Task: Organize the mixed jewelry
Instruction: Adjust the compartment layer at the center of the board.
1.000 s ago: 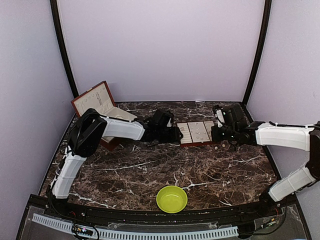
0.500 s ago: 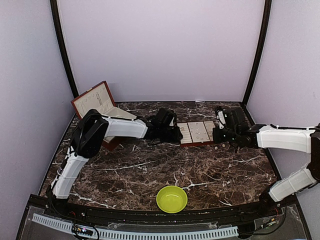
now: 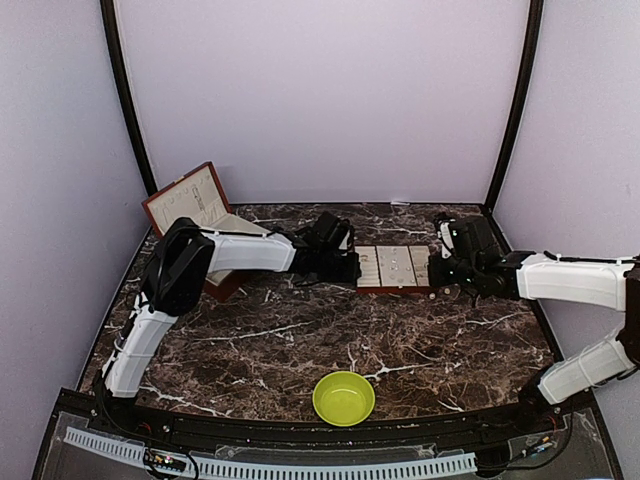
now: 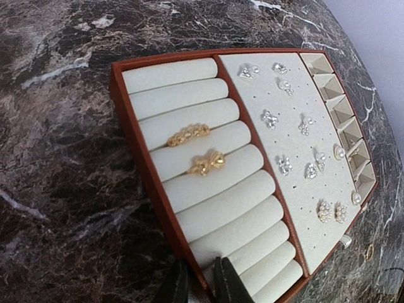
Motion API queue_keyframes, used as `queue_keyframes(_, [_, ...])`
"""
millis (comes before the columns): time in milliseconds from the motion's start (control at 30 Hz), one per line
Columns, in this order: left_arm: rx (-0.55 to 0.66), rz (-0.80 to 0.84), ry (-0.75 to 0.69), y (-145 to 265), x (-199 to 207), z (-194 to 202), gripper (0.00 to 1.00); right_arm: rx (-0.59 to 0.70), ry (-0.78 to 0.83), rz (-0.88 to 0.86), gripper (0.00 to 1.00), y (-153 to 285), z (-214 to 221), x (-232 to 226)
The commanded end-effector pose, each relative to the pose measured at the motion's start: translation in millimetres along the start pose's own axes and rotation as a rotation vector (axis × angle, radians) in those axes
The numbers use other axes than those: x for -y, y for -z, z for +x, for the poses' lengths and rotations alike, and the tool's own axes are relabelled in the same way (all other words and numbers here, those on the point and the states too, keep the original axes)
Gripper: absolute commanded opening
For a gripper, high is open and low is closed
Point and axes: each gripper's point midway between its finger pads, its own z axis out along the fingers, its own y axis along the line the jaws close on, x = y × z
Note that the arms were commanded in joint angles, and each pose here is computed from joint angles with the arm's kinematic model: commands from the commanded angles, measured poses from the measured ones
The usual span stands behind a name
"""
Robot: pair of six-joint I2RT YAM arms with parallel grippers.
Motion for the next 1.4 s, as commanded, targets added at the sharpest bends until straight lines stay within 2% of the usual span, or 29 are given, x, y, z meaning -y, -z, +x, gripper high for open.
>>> queue_keyframes(0, [-0.131,-0.132,-0.057,6.6,-36.0,26.9,0.18,0.036,-0.031,0.013,0.0,1.5,-5.1,3.6])
queue_keyframes(200, [-0.18,-0.165,-0.08,15.4,-48.8,35.0,0.2,0.019,-0.035,0.012,0.0,-2.4,-0.3,2.9])
queue_keyframes(400, [-0.2,-0.138,-0.1,26.2,-48.3,32.7,0.26,0.018,-0.041,0.017,0.0,-1.8,1.6,4.2])
queue_keyframes(567, [-0.22,-0.102,-0.12,35.8,-49.9,26.5,0.25,0.032,-0.048,0.025,0.0,1.4,-1.9,6.3])
queue_keyframes(667, [-0.244,-0.093,-0.146,41.1,-54.6,27.4,0.2,0.038,-0.051,0.032,0.0,4.3,-1.7,8.7])
queue_keyframes(1133, [-0.37,0.006,-0.448,54.2,-62.3,50.8,0.13,0.043,-0.072,0.041,0.0,12.6,-1.0,12.8])
queue_keyframes(1367, [-0.356,0.1,-0.571,56.5,-52.9,49.1,0.11,0.039,-0.075,-0.006,0.0,14.9,2.7,6.2])
